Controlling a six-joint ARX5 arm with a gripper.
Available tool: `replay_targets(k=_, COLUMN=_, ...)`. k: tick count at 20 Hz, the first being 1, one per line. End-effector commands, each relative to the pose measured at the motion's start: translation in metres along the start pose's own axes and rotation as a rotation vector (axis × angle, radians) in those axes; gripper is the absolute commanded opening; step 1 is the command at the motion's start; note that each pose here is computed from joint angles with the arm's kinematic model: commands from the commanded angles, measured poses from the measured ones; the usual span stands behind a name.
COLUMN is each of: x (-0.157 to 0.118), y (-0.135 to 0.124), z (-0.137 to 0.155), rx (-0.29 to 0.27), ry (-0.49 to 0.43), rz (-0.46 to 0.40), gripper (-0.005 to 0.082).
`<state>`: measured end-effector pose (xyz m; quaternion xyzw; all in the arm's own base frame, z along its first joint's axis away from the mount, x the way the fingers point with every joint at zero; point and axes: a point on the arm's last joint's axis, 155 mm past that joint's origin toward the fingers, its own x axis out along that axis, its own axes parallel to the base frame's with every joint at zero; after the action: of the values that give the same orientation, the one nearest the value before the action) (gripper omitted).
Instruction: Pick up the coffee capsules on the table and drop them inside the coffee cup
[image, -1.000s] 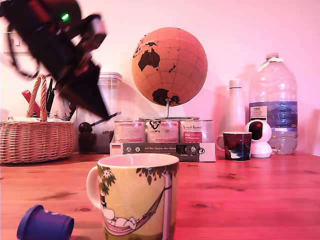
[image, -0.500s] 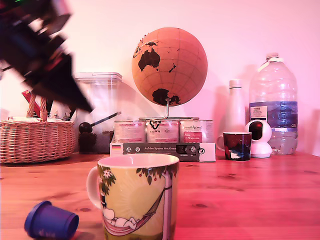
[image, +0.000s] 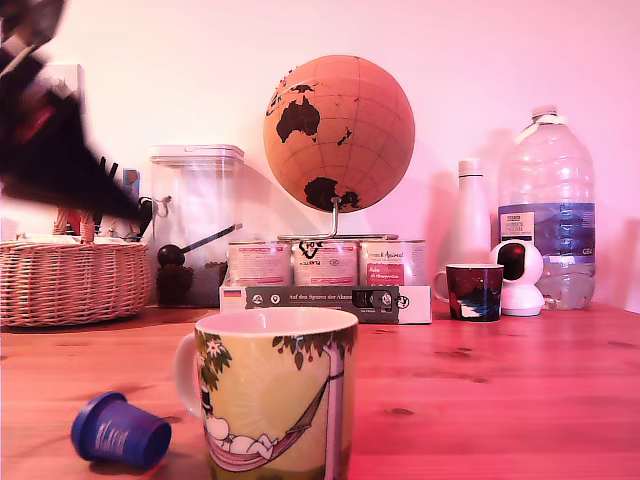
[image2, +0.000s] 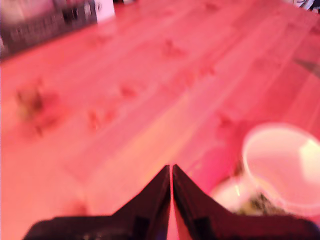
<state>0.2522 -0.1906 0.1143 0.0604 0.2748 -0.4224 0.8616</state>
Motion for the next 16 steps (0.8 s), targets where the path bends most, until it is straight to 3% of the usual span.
replay_targets(k=1, x=-0.004, y=-0.003, z=-0.006, rx=-0.018, ry=-0.024, rz=0.003, gripper=-0.0022)
replay_targets(k=8, x=-0.022, y=-0.011, z=-0.023, rx=-0.062, ry=-0.102, rz=0.041, gripper=-0.0022)
replay_targets(k=11, x=-0.025, y=-0.015, z=-0.035, rx=-0.123, ry=-0.117, rz=0.038, gripper=-0.0021)
replay_targets(k=16, x=-0.023, y=-0.026, z=-0.064, rx=-0.166, ry=-0.052, rz=0.012, gripper=-0.0022)
